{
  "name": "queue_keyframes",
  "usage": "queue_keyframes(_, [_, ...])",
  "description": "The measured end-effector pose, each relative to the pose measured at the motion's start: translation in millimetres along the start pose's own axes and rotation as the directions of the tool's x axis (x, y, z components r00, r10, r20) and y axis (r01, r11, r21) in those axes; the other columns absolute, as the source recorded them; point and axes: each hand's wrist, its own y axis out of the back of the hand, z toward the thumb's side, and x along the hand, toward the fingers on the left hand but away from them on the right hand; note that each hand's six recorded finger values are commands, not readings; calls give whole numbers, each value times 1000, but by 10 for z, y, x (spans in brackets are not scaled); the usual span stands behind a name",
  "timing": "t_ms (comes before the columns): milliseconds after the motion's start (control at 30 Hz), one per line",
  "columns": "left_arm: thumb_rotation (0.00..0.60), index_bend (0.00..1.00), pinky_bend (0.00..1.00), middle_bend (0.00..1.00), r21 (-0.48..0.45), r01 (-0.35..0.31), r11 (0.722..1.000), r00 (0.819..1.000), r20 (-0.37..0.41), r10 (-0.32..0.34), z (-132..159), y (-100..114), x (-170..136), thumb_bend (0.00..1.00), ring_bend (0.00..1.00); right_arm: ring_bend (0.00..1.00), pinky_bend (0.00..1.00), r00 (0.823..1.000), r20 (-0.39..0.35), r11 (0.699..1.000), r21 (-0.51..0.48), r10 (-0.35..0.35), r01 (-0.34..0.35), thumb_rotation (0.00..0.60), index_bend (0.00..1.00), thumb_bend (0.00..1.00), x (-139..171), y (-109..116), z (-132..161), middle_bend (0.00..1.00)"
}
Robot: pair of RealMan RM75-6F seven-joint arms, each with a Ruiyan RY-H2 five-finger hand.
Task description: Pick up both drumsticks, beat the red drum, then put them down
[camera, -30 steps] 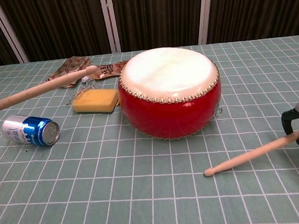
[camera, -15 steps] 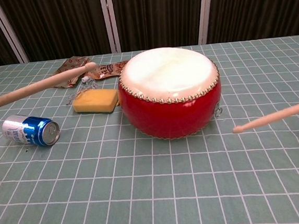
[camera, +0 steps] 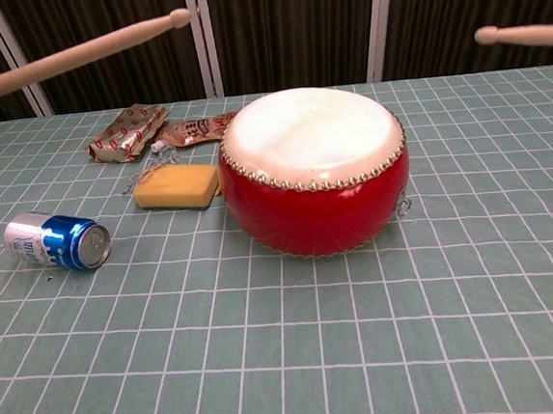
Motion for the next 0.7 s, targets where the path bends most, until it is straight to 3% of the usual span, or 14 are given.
queue_keyframes(133, [600,742,1000,1000,18,-10,1000,1000,18,10,131,176,246,559,1000,1000,1000,1000,-11,999,-34,4,-4,600,949,674,-38,131,172,1000])
queue_keyframes(333, [600,742,1000,1000,69,28,997,999,41,-31,314,305,581,559,1000,1000,1000,999,-46,1000,-18,21,-21,600,949,674,-119,193,453,1000])
queue_keyframes(533, [600,742,1000,1000,122,22,992,998,62,-30,506,437,855,559,1000,1000,1000,995,-75,998,1,59,-59,600,949,675,-211,47,716,1000])
queue_keyframes(700, [600,742,1000,1000,142,33,989,997,65,-42,596,424,950,559,1000,1000,1000,992,-92,996,29,92,-90,600,949,675,-282,-120,913,1000])
